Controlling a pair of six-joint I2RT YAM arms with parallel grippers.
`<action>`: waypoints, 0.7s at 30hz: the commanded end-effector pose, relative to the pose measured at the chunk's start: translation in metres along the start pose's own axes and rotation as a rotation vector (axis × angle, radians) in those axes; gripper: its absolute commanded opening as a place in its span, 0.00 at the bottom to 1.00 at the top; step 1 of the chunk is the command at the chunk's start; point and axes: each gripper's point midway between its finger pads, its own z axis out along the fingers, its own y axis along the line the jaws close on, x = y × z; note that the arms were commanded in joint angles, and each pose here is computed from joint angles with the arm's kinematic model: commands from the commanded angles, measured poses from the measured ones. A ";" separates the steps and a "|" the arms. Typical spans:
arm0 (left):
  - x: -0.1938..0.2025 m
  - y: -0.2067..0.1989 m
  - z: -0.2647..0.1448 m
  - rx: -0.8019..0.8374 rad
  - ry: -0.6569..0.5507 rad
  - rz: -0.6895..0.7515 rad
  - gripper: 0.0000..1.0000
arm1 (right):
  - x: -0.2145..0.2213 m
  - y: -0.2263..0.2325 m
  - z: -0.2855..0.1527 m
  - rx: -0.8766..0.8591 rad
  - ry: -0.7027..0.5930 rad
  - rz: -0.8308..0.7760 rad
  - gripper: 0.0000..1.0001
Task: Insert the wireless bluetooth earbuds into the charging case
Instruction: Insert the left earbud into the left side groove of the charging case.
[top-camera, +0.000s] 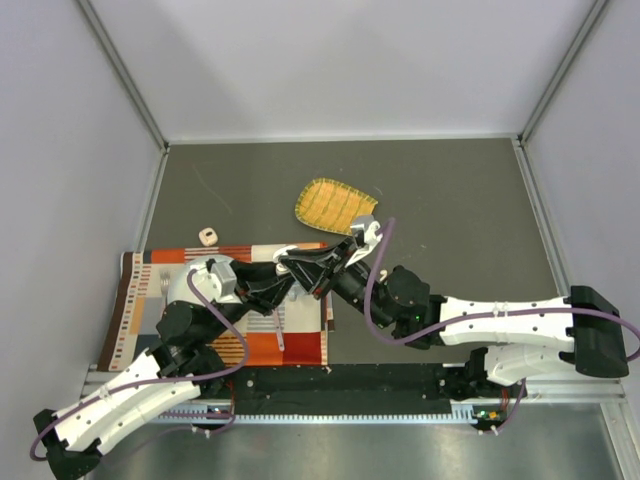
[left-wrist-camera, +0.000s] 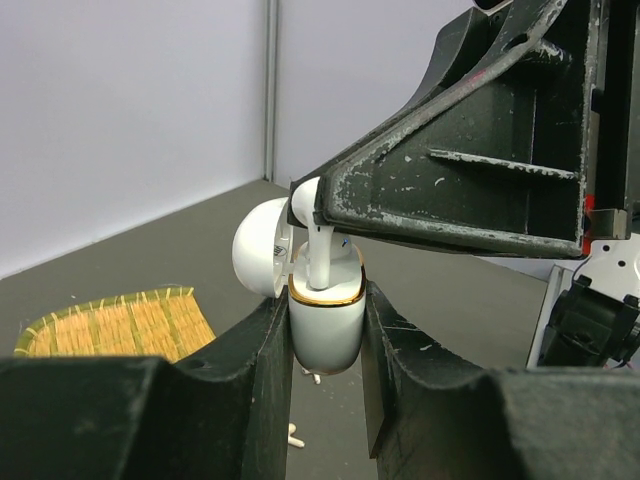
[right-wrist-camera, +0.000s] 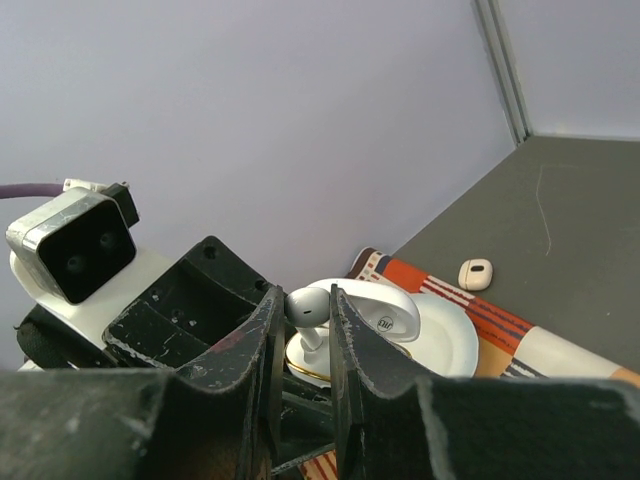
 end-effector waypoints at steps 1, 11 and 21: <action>-0.028 -0.006 0.002 0.025 -0.091 -0.002 0.00 | -0.014 0.017 0.007 -0.031 -0.032 0.020 0.00; -0.034 -0.004 0.001 0.010 -0.113 0.005 0.00 | 0.005 0.011 0.001 -0.022 0.037 0.008 0.00; -0.042 -0.002 0.001 -0.001 -0.137 0.019 0.00 | 0.009 -0.001 -0.005 0.030 0.057 -0.025 0.00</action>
